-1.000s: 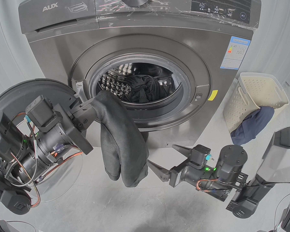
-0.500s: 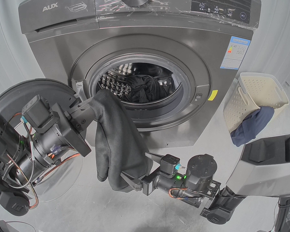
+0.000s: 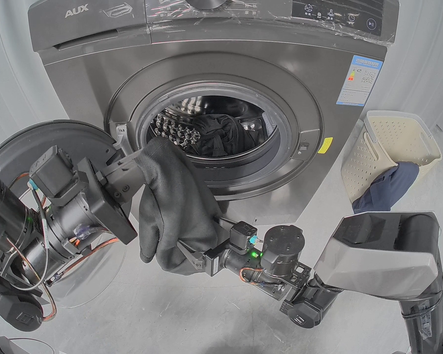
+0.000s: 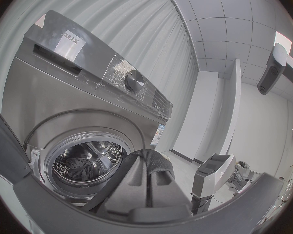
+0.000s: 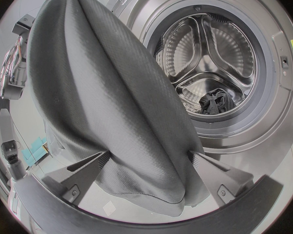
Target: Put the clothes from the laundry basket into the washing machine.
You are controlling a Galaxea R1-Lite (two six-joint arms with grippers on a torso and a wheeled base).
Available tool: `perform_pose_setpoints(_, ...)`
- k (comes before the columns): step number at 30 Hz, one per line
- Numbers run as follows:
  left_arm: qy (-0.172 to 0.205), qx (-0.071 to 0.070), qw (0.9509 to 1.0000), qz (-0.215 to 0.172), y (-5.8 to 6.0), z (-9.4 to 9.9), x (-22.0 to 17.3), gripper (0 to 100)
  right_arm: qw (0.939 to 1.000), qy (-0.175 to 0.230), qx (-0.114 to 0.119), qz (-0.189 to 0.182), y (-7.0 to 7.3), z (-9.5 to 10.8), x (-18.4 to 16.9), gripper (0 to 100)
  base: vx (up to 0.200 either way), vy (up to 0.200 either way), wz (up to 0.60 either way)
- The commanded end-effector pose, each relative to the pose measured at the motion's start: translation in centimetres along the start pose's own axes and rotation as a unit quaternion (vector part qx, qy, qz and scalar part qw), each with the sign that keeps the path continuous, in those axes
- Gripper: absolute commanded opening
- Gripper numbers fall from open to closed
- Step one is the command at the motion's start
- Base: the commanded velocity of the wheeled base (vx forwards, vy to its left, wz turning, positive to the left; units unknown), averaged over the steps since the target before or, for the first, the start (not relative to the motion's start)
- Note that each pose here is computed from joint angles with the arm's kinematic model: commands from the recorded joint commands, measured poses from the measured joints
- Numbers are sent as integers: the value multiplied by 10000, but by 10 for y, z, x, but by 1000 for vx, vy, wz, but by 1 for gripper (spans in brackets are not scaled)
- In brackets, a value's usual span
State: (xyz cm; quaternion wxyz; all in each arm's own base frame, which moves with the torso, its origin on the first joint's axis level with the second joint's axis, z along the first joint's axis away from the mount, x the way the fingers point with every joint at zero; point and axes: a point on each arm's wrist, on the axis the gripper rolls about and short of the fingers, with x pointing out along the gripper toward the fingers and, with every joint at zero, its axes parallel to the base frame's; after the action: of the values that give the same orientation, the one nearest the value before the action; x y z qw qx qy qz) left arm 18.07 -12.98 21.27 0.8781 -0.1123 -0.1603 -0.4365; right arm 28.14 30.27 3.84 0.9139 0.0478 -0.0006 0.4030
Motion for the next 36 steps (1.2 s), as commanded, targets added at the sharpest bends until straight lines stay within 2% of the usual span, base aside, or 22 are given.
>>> perform_pose_setpoints(1, -23, 3, 10000, -1, 0, 1, 0, 0, 10000, 7, 0, 4, -1, -13, 10, 100, 0, 0, 0)
perform_pose_setpoints(7, -38, -36, 10000, 3, 0, 2, 0, 0, 9999, -169, 14, 20, -1, -13, 21, 100, 0, 0, 0)
perform_pose_setpoints(8, -38, -74, 10000, 3, 0, 2, 0, 0, 9998, -184, 15, 29, 0, -13, 21, 0, 0, 0, 0)
perform_pose_setpoints(11, -34, -155, 9999, 26, 1, 1, 0, 0, 9997, -221, 15, 40, 1, -11, 21, 0, 0, 0, 0)
perform_pose_setpoints(13, 22, -280, 9996, 105, 4, -1, 1, 0, 9997, -263, 20, 5, -2, -7, 19, 0, 0, 0, 0)
perform_pose_setpoints(15, 62, -307, 9994, 174, 7, -4, 2, 0, 9995, -305, 32, -36, -5, -2, 17, 0, 0, 0, 0)
perform_pose_setpoints(20, 221, -222, 9981, 532, 25, -13, 1, 0, 9987, -455, 34, -245, -15, 38, -9, 0, 0, 0, 0)
perform_pose_setpoints(23, 428, -241, 9967, 645, 30, -24, -1, 0, 9974, -627, 30, -351, -20, 65, -27, 0, 0, 0, 0)
perform_pose_setpoints(24, 428, -241, 9967, 645, 30, -24, -1, 0, 9974, -627, 30, -351, -20, 65, -27, 0, 0, 0, 0)
perform_pose_setpoints(26, 703, -330, 9945, 708, 32, -37, -4, 0, 9953, -852, 31, -450, -21, 88, -38, 0, 0, 0, 0)
perform_pose_setpoints(27, 760, -352, 9939, 714, 32, -40, -5, 0, 9949, -886, 39, -477, -21, 91, -39, 0, 0, 0, 0)
perform_pose_setpoints(28, 968, -418, 9916, 745, 32, -49, -9, 0, 9939, -975, 56, -513, -20, 98, -42, 0, 0, 0, 0)
perform_pose_setpoints(30, 1273, -462, 9874, 813, 33, -63, -15, 0, 9929, -1076, 100, -505, -19, 106, -45, 0, 0, 0, 0)
perform_pose_setpoints(36, 1829, -346, 9775, 991, 43, -89, -22, 0, 9919, -1174, 121, -477, -15, 115, -51, 0, 0, 0, 0)
